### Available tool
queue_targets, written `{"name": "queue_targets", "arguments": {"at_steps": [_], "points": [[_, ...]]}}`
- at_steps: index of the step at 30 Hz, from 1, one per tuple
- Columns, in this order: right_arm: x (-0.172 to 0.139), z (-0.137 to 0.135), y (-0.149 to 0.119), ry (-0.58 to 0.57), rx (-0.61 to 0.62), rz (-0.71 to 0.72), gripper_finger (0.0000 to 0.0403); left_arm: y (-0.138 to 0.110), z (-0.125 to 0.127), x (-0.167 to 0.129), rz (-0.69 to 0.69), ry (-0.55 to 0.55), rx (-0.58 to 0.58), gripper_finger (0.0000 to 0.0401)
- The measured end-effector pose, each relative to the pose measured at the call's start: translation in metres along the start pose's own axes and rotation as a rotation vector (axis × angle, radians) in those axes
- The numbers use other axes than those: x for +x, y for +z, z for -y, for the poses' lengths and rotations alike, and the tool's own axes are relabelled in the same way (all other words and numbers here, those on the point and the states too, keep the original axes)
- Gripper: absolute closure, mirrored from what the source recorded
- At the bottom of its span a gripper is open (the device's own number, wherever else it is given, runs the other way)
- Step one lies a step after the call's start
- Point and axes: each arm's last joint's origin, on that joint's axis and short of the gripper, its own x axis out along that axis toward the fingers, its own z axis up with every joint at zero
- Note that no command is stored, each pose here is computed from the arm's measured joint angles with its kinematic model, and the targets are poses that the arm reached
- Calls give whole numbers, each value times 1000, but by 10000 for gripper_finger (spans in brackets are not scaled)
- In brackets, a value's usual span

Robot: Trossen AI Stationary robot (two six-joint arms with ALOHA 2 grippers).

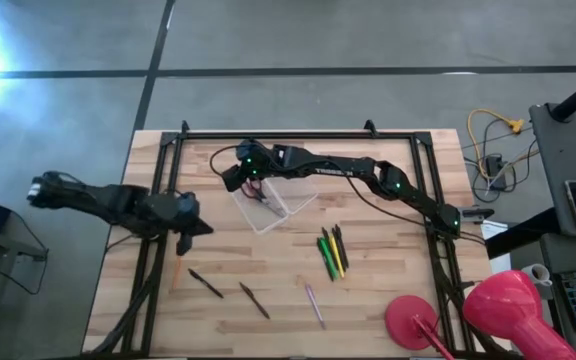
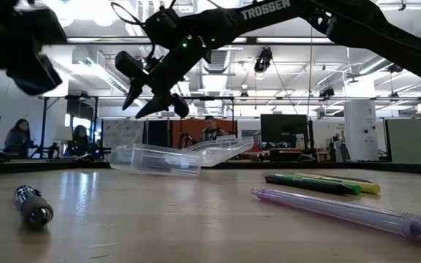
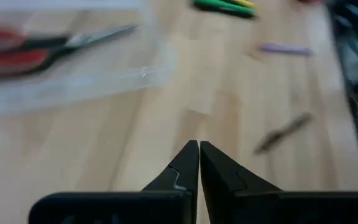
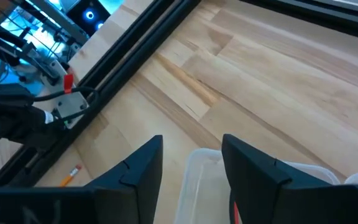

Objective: Pick & place school supplies into a supply box
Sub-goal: Put the black pen into the transparent supply box

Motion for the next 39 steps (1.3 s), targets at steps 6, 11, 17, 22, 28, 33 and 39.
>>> {"name": "queue_targets", "arguments": {"at_steps": [6,11,17,22,28,33,39], "points": [[0,0,0,0,0,0,245,-1,24,14,-129,-71,27,398],[0,0,0,2,0,3,250,-20,42,35,-316,-70,115,364],[0,0,0,3,1,4,255,-35,62,58,-411,-71,193,312],[0,0,0,3,1,5,252,-37,70,70,-398,-99,240,285],[0,0,0,4,1,5,250,-41,72,72,-459,-173,370,280],[0,0,0,4,1,5,257,-50,78,75,-536,-237,398,280],[0,0,0,4,1,5,258,-63,80,91,-567,-131,458,280]]}}
